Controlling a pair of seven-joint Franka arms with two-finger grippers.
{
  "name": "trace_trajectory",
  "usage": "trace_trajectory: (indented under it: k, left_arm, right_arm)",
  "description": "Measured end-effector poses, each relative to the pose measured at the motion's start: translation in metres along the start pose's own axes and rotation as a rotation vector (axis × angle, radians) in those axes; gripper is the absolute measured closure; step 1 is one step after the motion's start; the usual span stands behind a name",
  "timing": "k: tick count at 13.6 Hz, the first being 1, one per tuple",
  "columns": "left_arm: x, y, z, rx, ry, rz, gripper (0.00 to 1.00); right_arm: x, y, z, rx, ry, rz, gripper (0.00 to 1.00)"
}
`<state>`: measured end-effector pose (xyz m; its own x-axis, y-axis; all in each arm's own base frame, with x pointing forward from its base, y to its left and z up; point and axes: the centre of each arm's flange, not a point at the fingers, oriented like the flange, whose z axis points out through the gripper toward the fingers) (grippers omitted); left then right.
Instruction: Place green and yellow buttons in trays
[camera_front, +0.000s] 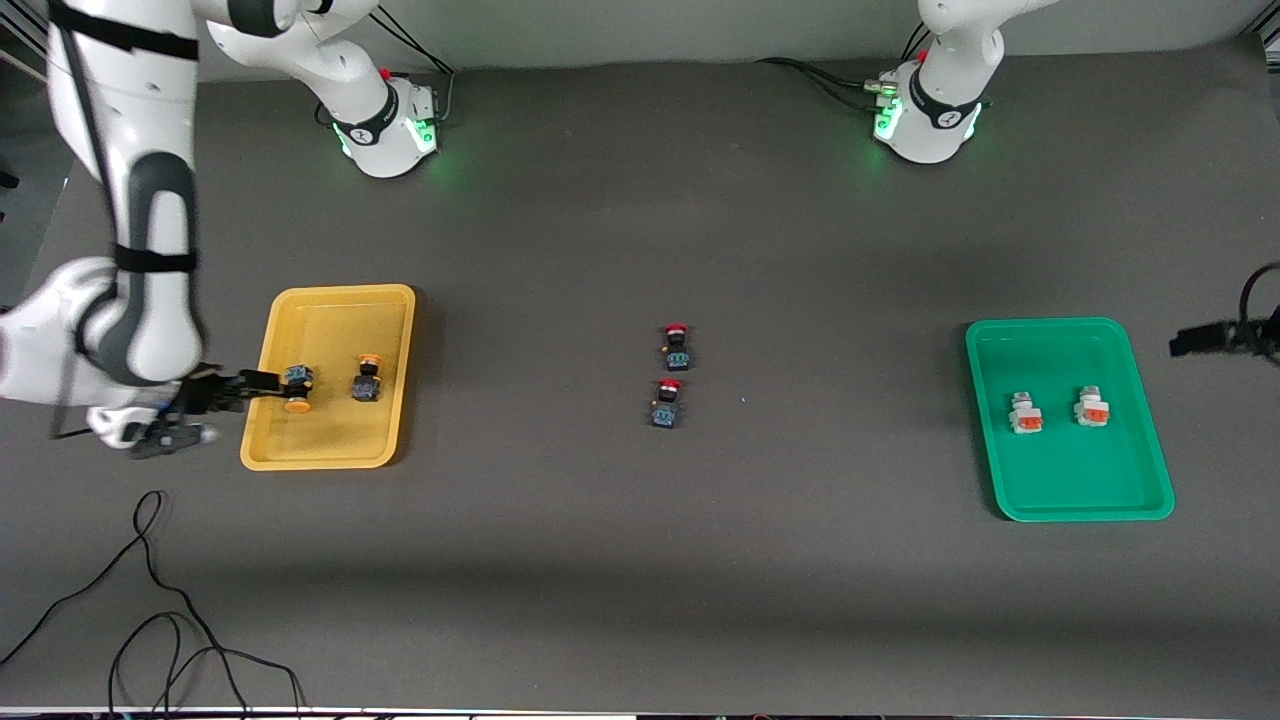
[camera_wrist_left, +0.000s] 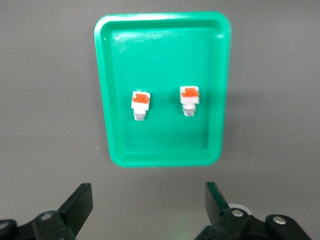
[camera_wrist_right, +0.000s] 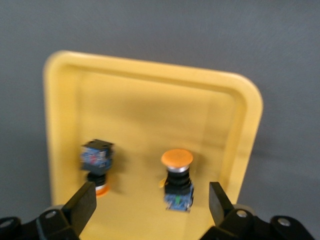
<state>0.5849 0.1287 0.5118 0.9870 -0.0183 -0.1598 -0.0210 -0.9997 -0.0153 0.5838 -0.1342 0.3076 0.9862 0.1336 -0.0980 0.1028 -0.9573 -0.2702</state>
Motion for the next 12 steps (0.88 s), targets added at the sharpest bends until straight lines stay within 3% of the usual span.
trace_trajectory:
  k: [3, 8, 12]
  left_arm:
    - [-0.030, 0.053, -0.056, 0.034, 0.042, 0.071, 0.00]
    - [-0.044, 0.134, -0.092, 0.070, 0.123, 0.204, 0.00]
    - [-0.040, 0.167, -0.096, 0.078, 0.170, 0.254, 0.00]
  right_arm:
    - [-0.005, -0.003, -0.090, 0.059, 0.011, 0.027, 0.00]
    - [-0.039, -0.003, -0.174, -0.009, -0.028, 0.010, 0.00]
    - [-0.068, -0.023, -0.244, -0.026, -0.046, 0.041, 0.00]
